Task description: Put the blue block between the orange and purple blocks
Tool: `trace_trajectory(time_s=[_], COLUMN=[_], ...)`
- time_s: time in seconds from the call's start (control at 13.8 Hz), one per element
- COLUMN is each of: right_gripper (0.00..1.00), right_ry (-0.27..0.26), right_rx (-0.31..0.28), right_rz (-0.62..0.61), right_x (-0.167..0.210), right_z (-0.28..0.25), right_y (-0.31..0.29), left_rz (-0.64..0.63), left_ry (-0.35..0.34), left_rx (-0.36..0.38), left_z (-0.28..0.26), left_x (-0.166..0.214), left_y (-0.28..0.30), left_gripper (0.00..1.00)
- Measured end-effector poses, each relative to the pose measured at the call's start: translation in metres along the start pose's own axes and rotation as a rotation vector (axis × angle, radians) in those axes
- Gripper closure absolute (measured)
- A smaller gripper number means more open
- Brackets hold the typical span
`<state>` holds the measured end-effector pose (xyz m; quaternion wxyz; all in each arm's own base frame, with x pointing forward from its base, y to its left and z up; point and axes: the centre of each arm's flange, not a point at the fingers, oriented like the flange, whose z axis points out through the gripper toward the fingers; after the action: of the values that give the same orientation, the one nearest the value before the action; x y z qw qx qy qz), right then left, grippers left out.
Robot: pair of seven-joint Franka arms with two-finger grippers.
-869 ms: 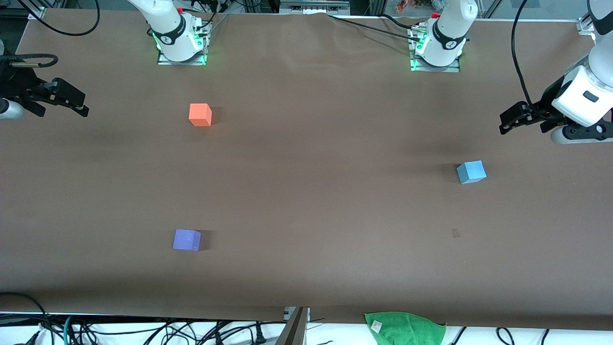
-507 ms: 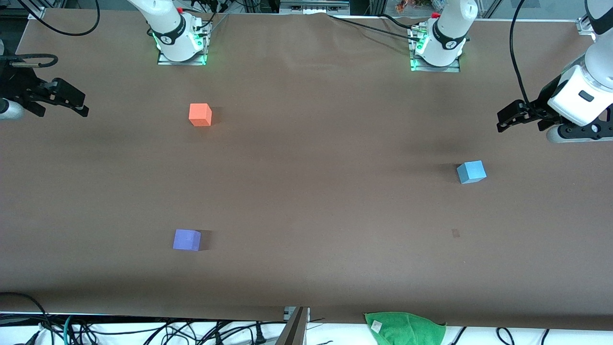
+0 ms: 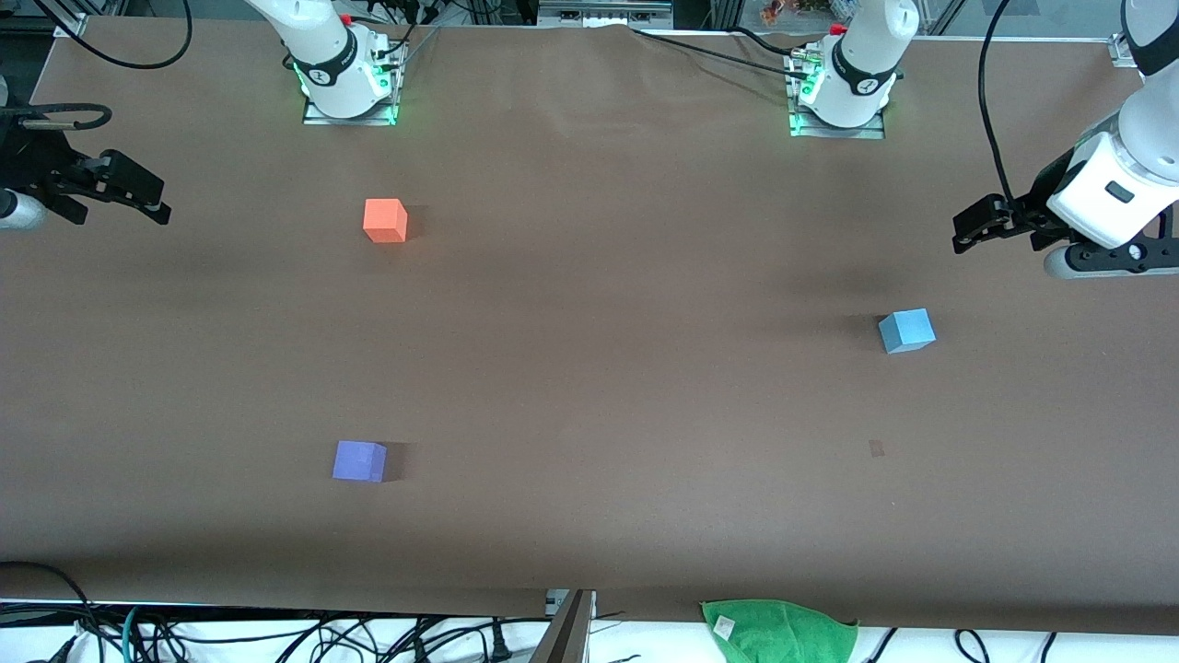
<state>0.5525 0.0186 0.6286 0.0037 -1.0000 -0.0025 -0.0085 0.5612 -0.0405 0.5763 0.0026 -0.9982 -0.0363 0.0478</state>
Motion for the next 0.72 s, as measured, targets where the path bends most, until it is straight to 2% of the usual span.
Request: trace_trajectory(time_s=[0.72], right_gripper=[0.00], right_ry=[-0.001], right_rx=[0.000], right_rz=[0.000], right_x=[0.000], right_z=[0.000], right_y=[0.000], left_rz=[0.000], left_ry=[-0.013], left_rx=[0.000], left_z=[0.007], left_x=[0.013], left_y=[0.001], left_gripper=[0.00])
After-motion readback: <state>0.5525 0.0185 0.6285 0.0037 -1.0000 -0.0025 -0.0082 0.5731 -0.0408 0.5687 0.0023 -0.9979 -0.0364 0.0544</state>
